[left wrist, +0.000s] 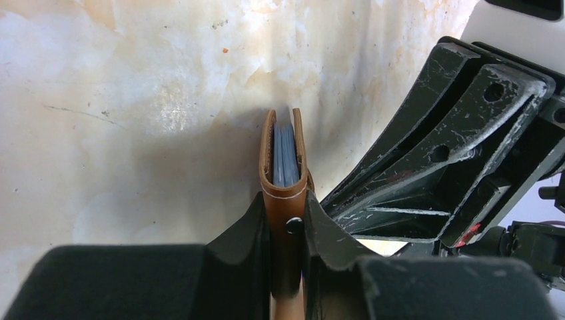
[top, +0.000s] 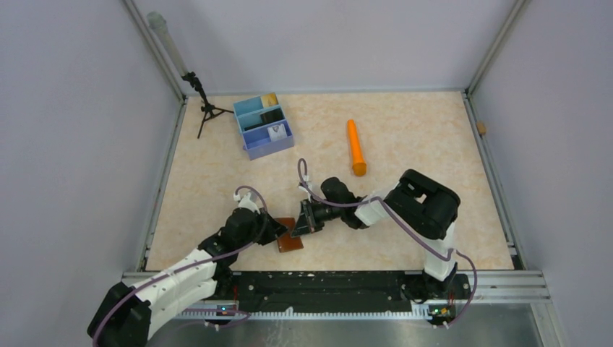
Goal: Put the credit cards into the card holder
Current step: Close the card holder at the center of the board.
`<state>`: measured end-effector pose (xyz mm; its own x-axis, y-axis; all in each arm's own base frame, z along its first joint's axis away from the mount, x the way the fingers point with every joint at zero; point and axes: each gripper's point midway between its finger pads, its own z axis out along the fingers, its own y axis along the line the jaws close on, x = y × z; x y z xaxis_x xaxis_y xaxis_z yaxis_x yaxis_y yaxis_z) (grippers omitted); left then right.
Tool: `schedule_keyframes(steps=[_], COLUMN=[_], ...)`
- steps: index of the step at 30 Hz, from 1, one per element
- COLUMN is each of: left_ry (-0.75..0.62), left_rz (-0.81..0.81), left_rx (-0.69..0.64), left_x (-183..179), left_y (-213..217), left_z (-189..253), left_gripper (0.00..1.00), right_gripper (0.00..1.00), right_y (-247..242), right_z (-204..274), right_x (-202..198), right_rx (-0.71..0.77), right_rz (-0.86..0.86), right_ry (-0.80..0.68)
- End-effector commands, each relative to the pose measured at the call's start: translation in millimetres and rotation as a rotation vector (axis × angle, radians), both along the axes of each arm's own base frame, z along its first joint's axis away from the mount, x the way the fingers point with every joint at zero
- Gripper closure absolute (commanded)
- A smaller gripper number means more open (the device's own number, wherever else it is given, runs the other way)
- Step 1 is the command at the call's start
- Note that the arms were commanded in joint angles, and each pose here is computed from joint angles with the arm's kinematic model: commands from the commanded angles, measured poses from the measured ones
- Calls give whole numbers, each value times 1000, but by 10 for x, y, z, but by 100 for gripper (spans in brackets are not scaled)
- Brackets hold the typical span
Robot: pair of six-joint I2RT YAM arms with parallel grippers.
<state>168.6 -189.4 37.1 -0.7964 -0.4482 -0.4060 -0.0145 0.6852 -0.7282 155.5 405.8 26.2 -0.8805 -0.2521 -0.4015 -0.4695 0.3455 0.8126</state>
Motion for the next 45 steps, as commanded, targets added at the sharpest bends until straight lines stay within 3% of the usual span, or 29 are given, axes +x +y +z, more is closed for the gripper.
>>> schedule_keyframes(steps=[1, 18, 26, 34, 45], left_ry=[18, -134, -208, -155, -76], left_rz=[-218, -437, -588, -571, -430], left_rx=[-73, -287, -427, -413, -315], left_x=[-347, -645, -860, -866, -672], left_y=[-208, -397, -494, -475, -368], left_z=[11, 412, 814, 667, 371], left_gripper=[100, 100, 100, 100, 100], right_gripper=[100, 100, 100, 100, 100], right_y=[-699, -984, -918, -967, -1243], right_z=[-1149, -1431, -1256, -1348, -1593], right_x=[319, 407, 402, 426, 429], right_rx=[-432, -531, -441, -484, -617], right_rz=[-248, -325, -292, -305, -355], right_ry=[4, 53, -6, -7, -32])
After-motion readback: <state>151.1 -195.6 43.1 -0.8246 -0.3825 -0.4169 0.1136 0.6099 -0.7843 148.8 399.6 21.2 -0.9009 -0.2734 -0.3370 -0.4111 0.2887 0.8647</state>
